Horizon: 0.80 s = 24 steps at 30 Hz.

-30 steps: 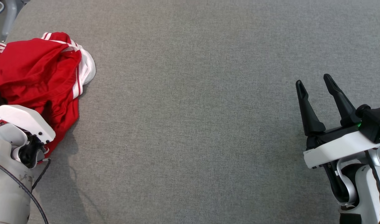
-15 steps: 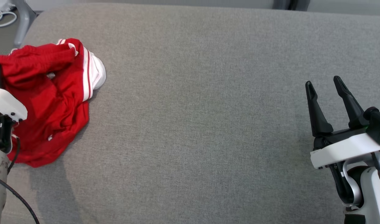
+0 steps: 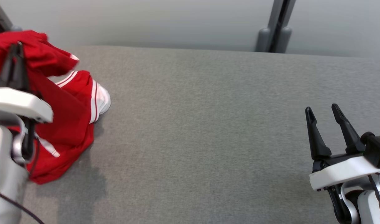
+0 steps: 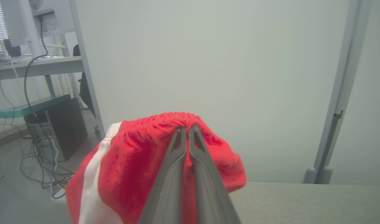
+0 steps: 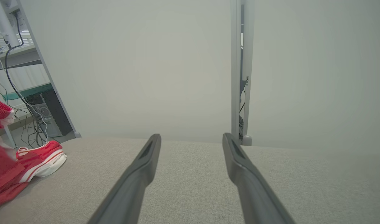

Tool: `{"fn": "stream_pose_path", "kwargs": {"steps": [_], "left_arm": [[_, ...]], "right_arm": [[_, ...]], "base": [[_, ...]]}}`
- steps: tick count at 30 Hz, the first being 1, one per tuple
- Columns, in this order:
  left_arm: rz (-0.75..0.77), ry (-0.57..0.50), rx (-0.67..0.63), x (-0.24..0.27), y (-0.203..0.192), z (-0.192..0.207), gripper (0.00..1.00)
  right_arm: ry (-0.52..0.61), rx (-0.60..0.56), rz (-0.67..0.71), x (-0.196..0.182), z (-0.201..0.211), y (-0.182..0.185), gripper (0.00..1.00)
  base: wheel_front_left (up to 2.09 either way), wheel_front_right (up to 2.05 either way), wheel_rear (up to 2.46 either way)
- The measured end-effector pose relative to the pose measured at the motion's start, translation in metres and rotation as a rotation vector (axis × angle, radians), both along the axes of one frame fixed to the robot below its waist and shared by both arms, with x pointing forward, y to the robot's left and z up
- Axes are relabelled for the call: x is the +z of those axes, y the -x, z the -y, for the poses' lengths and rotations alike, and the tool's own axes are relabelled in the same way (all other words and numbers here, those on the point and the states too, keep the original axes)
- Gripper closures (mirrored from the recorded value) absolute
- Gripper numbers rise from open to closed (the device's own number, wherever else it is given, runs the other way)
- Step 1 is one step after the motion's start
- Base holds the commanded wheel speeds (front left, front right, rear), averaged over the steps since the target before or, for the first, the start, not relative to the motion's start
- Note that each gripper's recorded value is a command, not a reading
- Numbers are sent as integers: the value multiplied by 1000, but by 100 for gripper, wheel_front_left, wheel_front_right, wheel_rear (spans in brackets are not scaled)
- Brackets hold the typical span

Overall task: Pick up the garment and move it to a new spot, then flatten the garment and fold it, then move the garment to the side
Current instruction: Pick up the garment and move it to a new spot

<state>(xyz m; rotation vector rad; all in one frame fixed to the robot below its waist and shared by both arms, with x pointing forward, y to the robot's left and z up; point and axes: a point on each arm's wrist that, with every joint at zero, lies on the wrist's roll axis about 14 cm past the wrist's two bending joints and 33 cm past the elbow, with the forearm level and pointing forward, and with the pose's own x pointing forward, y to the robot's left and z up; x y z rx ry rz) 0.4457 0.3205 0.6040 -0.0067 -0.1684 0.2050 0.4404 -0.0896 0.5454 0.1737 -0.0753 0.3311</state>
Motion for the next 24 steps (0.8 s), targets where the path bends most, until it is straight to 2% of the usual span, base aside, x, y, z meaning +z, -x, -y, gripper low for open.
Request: {"fn": "stream_pose_path", "kwargs": {"steps": [8,15,19,24], "left_arm": [[-4,40,-216,1,26,104,100],[-44,91,-401,-8,15,176,100],[-81,96,-554,-18,2,233,100],[-128,96,-799,-32,0,323,100]], "right_arm": [[-6,-98,17,10,36,22,0],[-10,-181,24,14,66,32,0],[-9,-249,22,13,90,40,0],[-5,-356,5,7,126,55,0]], "base": [[0,0,0],[0,0,0],[0,0,0],[0,0,0]]}}
